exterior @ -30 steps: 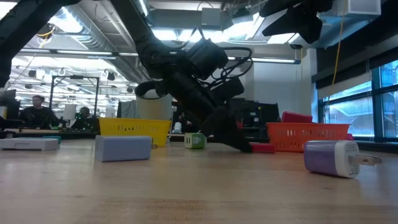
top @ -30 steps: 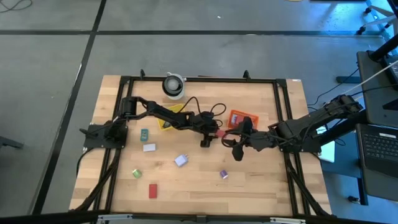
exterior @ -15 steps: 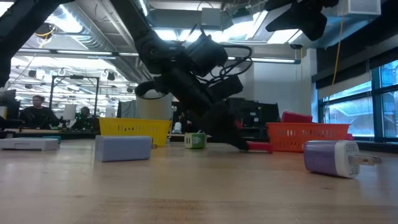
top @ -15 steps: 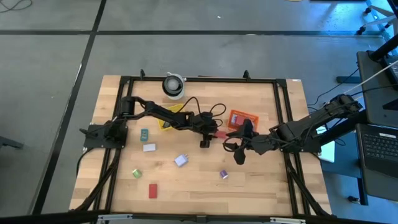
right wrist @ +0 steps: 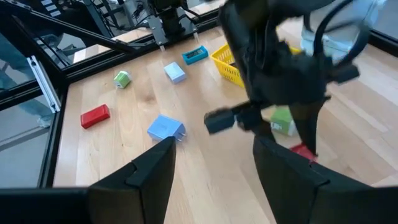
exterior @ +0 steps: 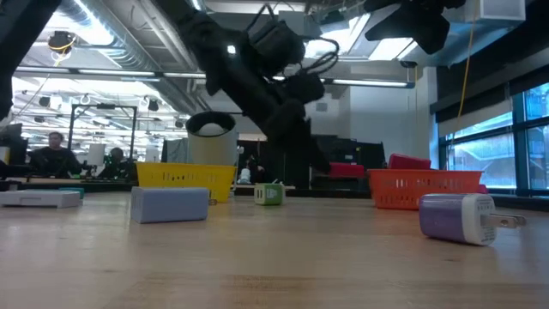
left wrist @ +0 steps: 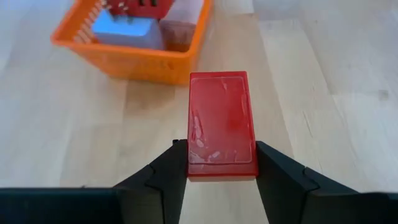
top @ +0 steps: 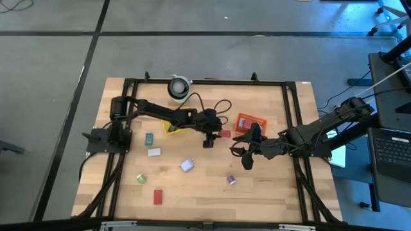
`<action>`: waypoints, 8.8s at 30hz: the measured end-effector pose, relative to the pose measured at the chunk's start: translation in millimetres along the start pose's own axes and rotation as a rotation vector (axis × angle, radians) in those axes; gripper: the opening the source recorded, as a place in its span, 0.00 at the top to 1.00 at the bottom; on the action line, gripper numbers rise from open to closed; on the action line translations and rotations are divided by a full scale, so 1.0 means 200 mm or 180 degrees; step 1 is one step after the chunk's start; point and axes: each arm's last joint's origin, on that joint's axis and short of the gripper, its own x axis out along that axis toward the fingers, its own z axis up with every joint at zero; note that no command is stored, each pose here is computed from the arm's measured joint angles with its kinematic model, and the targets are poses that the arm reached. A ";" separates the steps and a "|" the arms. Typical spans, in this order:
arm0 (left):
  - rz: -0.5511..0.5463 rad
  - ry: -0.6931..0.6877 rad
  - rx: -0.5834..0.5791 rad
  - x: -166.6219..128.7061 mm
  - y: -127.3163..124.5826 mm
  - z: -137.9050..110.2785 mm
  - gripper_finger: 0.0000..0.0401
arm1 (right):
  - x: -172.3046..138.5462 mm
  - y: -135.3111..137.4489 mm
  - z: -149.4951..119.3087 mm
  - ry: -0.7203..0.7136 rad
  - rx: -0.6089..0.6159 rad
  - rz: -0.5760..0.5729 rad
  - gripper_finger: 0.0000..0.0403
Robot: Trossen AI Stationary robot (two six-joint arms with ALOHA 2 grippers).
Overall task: Pick & Place Office items
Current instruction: Put the top red digital clock into the yellow bin, then put the top green charger adapter into the orange bin
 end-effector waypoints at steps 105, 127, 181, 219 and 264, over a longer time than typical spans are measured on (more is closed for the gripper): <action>0.1396 -0.1638 -0.0991 -1.35 -0.24 -0.46 0.40 | 0.69 -0.28 -0.07 0.0120 0.0566 -0.0718 0.35; 0.1274 -0.1628 -0.0980 -1.35 -0.25 -0.46 0.40 | 0.94 -0.48 -0.03 0.0427 0.0899 -0.0885 0.35; 0.1113 -0.1654 -0.0976 -1.35 -0.25 -0.46 0.40 | 1.27 -0.51 0.00 0.1719 0.0592 -0.0988 0.36; 0.1117 -0.1611 -0.0965 -1.34 -0.25 -0.46 0.40 | 1.18 -0.51 0.13 0.1631 0.0421 -0.0828 0.46; 0.0950 -0.1610 -0.0960 -1.34 -0.26 -0.46 0.40 | 0.17 -0.71 0.08 0.1091 0.0975 -0.1596 0.46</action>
